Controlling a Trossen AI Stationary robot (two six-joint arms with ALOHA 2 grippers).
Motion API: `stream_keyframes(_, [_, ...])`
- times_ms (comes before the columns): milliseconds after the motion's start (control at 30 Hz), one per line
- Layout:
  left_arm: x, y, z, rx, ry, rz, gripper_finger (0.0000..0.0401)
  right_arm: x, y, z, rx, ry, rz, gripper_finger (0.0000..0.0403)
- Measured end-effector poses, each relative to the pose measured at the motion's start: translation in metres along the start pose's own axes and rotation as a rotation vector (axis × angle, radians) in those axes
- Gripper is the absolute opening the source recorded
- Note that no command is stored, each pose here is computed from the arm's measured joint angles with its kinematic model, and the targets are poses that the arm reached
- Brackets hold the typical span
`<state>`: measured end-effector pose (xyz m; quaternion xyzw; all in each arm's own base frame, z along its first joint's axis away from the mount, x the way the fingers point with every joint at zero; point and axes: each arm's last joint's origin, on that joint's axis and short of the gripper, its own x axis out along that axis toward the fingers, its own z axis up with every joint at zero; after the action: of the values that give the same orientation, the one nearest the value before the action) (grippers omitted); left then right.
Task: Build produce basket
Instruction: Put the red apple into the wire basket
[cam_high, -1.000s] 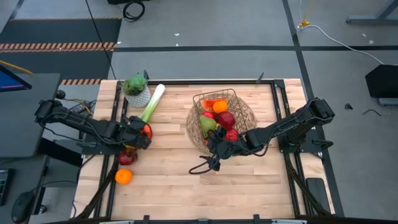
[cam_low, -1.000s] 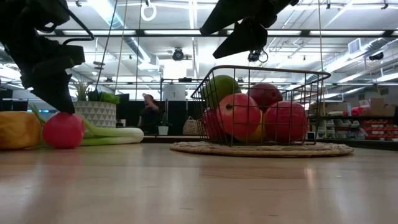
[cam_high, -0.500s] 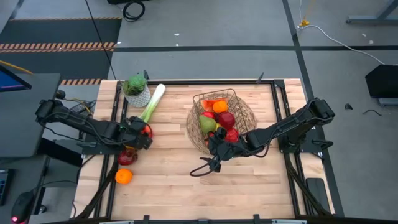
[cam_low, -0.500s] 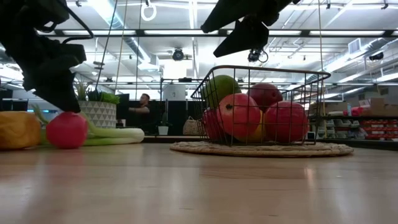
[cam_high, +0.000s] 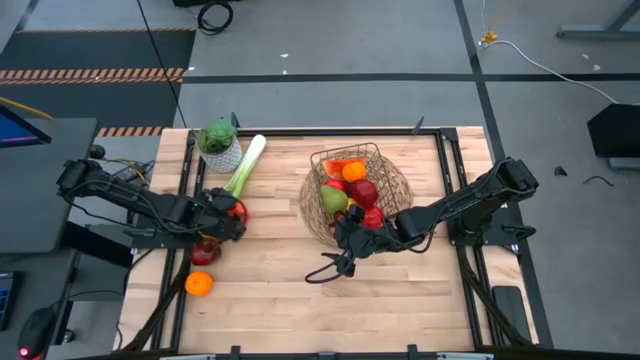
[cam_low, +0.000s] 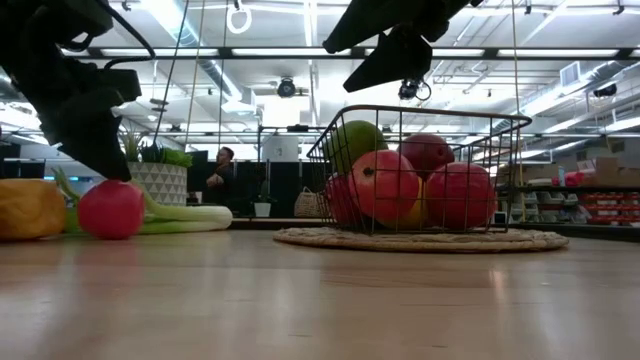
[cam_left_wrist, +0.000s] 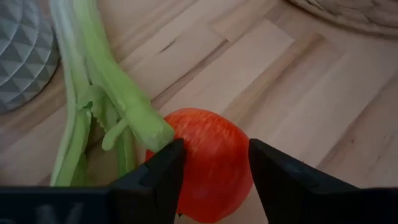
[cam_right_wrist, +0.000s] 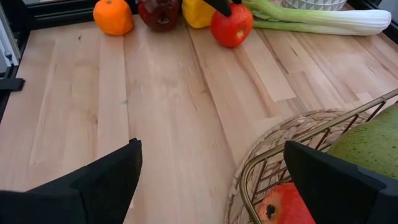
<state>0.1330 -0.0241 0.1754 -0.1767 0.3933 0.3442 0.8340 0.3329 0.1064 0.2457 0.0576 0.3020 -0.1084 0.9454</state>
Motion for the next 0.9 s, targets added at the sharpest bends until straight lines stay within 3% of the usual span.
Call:
stream_keyframes(100, [-0.0003, -0.0004, 0.0, 0.024, 0.01, -0.01, 0.0215, 0.0, 0.0, 0.0, 0.0, 0.0, 0.0, 0.0394])
stream_keyframes(467, [-0.0003, -0.0005, -0.0002, 0.037, 0.018, -0.014, 0.0387, -0.0001, 0.0002, -0.0002, -0.001, 0.001, 0.0, 0.0394])
stream_keyframes(667, [-0.0003, 0.0012, -0.0014, 0.051, 0.029, 0.001, 0.0397, -0.0002, 0.0002, -0.0001, -0.001, 0.001, 0.0, 0.0394])
stream_keyframes(900, [-0.0016, 0.0008, -0.0042, 0.15, 0.055, -0.014, 0.04, -0.0006, 0.0009, -0.0004, -0.002, 0.001, 0.002, 0.0394])
